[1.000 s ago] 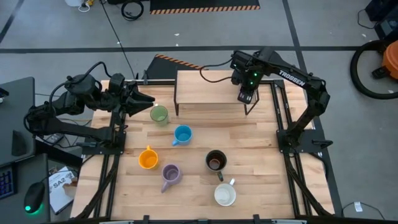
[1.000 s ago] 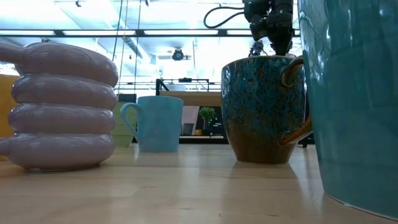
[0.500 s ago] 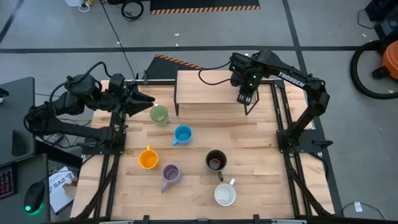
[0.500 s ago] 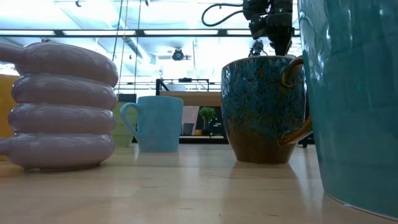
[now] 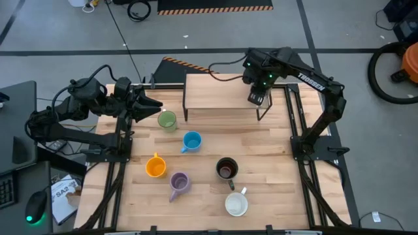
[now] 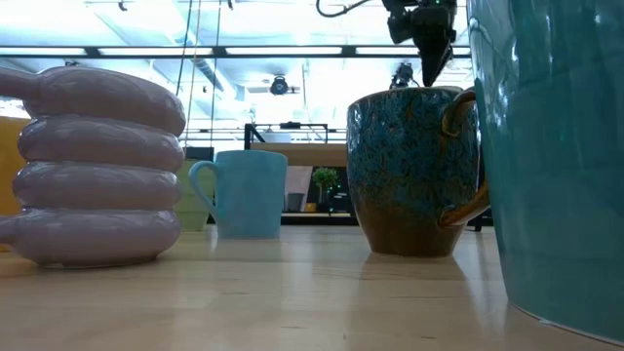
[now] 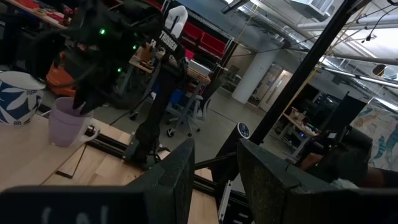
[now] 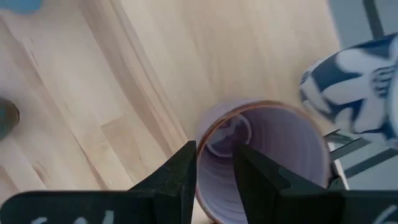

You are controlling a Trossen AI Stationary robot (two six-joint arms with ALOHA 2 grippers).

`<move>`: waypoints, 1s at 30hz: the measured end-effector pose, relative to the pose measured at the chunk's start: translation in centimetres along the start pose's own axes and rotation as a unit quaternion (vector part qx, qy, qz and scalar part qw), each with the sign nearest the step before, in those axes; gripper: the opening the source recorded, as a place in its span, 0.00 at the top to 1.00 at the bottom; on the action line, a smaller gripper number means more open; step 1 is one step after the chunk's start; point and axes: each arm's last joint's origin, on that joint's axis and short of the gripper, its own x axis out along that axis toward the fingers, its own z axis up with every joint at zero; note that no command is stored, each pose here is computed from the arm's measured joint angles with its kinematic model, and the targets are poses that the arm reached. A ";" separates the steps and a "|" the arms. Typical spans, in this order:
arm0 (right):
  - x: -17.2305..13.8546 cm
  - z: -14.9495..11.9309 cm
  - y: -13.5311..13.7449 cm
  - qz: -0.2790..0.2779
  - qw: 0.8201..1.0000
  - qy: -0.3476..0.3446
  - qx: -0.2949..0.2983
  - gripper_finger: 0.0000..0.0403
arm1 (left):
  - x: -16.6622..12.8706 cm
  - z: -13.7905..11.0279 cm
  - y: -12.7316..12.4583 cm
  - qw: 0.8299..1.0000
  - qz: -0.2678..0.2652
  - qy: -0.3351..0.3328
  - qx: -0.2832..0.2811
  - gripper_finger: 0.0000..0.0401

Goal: Place coffee mugs
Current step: Put the top purple mug on the shelf, then adjust the mugs on the shelf

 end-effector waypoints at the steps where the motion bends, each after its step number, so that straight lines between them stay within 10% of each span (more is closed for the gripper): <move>1: -0.4 0.1 0.0 -0.001 1.000 -0.008 0.002 0.73 | 0.0 0.0 0.0 1.000 0.000 0.000 0.000 0.68; 15: -3.3 0.0 -2.1 -0.039 0.997 -0.060 -0.040 0.68 | 0.0 0.0 0.0 1.000 0.000 0.000 -0.001 0.68; 30: -2.2 -0.4 -4.2 -0.060 0.991 -0.027 -0.115 0.17 | 0.0 -0.1 0.1 1.000 0.004 0.007 0.002 0.68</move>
